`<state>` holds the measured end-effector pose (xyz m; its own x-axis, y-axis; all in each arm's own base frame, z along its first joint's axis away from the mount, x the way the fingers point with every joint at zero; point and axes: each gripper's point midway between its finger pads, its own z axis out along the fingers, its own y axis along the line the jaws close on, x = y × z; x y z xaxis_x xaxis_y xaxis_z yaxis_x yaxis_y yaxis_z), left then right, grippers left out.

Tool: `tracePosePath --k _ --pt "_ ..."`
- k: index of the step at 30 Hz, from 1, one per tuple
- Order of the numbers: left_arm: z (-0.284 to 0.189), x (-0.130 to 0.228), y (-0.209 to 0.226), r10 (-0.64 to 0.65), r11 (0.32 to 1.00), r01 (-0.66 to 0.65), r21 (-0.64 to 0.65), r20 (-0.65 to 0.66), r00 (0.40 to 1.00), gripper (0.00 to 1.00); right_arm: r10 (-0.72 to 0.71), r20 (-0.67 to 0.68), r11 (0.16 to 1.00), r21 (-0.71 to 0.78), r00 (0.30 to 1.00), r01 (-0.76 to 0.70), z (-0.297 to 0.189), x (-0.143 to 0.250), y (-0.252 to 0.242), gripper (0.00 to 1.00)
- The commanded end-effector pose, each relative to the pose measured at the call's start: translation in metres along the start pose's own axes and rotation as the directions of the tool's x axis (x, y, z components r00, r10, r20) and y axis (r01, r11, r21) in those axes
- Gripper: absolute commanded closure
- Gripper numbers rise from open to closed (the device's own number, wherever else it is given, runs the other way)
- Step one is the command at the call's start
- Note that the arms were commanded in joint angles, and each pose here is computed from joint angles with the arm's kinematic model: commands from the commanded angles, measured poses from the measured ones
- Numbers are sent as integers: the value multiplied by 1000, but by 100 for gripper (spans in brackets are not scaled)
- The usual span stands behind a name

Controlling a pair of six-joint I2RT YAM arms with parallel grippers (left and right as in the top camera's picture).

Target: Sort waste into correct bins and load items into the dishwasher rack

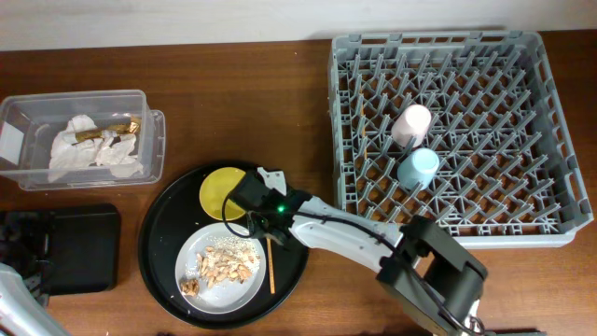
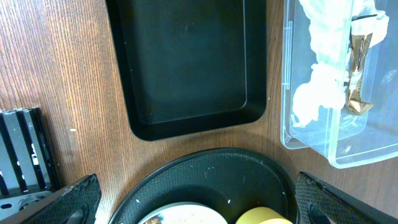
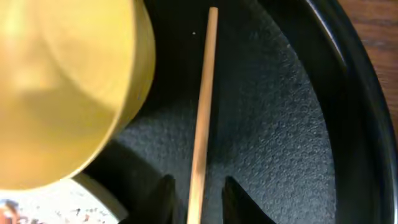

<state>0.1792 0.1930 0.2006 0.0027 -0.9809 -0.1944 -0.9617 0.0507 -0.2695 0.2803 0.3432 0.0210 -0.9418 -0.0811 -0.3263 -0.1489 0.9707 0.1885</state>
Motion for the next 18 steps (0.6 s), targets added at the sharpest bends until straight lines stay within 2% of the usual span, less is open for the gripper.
tracePosePath --k 1,8,9,11,13,15,16,18 --pt "-2 -1 0 -8 1000 8 2 10 1000 1 -14 23 999 49 1000 13 10 5 -5 77" --pt "-2 -1 0 -8 1000 8 2 10 1000 1 -37 27 993 117 999 34 29 15 -12 79" --pt "-2 -1 0 -8 1000 8 2 10 1000 1 -37 28 993 116 999 34 29 14 -12 89" --pt "-2 -1 0 -8 1000 8 2 10 1000 1 -34 42 994 103 999 29 18 6 -6 96" --pt "-2 -1 0 -8 1000 8 2 10 1000 1 -32 93 995 94 995 24 -22 -26 -4 96" --pt "-2 -1 -1 -8 1000 8 2 10 1000 1 -25 167 993 119 986 5 -81 -81 -31 96" --pt "-2 -1 0 -8 1000 8 2 10 1000 1 -42 201 992 129 979 16 -122 -117 -61 96" --pt "-2 -1 0 -8 1000 8 2 10 1000 1 -88 248 989 139 965 54 -166 -165 -123 96"
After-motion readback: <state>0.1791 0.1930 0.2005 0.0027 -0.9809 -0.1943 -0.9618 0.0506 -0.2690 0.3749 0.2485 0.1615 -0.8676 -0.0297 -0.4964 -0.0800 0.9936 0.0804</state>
